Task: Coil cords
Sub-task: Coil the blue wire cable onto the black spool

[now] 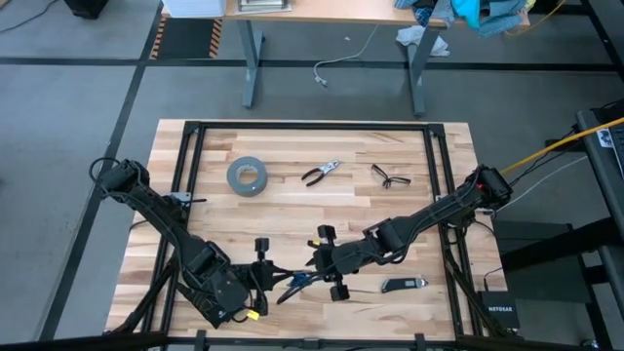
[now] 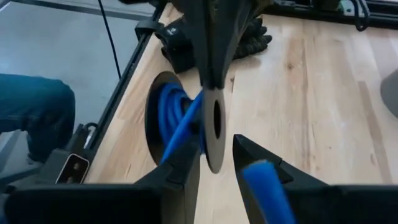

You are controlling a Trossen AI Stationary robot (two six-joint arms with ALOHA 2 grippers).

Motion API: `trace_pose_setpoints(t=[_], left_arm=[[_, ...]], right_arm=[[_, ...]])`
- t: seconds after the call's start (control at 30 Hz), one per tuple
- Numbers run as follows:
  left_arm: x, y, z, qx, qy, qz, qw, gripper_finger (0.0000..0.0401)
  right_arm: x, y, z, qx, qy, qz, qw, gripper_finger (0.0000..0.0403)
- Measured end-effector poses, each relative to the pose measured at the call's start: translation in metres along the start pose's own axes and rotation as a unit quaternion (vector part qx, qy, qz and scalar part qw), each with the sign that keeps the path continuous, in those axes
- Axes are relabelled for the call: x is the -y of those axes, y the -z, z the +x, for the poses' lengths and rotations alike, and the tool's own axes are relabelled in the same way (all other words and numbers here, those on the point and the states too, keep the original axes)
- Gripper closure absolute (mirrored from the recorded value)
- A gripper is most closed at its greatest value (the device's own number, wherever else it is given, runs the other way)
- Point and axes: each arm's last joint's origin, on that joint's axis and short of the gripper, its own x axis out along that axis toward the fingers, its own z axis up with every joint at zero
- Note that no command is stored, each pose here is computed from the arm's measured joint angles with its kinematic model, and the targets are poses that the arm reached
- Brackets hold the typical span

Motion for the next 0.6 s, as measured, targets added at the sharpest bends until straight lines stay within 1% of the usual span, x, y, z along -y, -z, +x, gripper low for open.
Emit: trace_pose_setpoints(t=[0.13, 0.27, 0.43, 0.5, 0.6], left_arm=[[0.0003, -0.0013, 0.0, 0.005, 0.001, -0.002, 1.0, 0.0401], [0.0009, -0.0031, -0.0001, 0.012, 0.005, 0.002, 1.0, 0.0401], [0.0009, -0.0033, -0.0001, 0.013, 0.005, 0.003, 1.0, 0.0401], [0.0009, -0.0033, 0.0, 0.013, 0.005, 0.004, 1.0, 0.0401], [0.0009, -0.0032, 0.0, 0.013, 0.004, 0.004, 1.0, 0.0401]], right_arm=[[-0.0007, 0.001, 0.0053, 0.004, -0.001, -0.007, 1.0, 0.0304], [-0.0016, -0.0022, 0.0053, 0.021, -0.007, -0.007, 1.0, 0.0304], [-0.0012, -0.0023, 0.0055, 0.021, -0.004, -0.006, 1.0, 0.0305], [-0.0013, -0.0022, 0.0054, 0.021, -0.004, -0.007, 1.0, 0.0316], [-0.0015, -0.0018, 0.0054, 0.019, -0.006, -0.008, 1.0, 0.0359]])
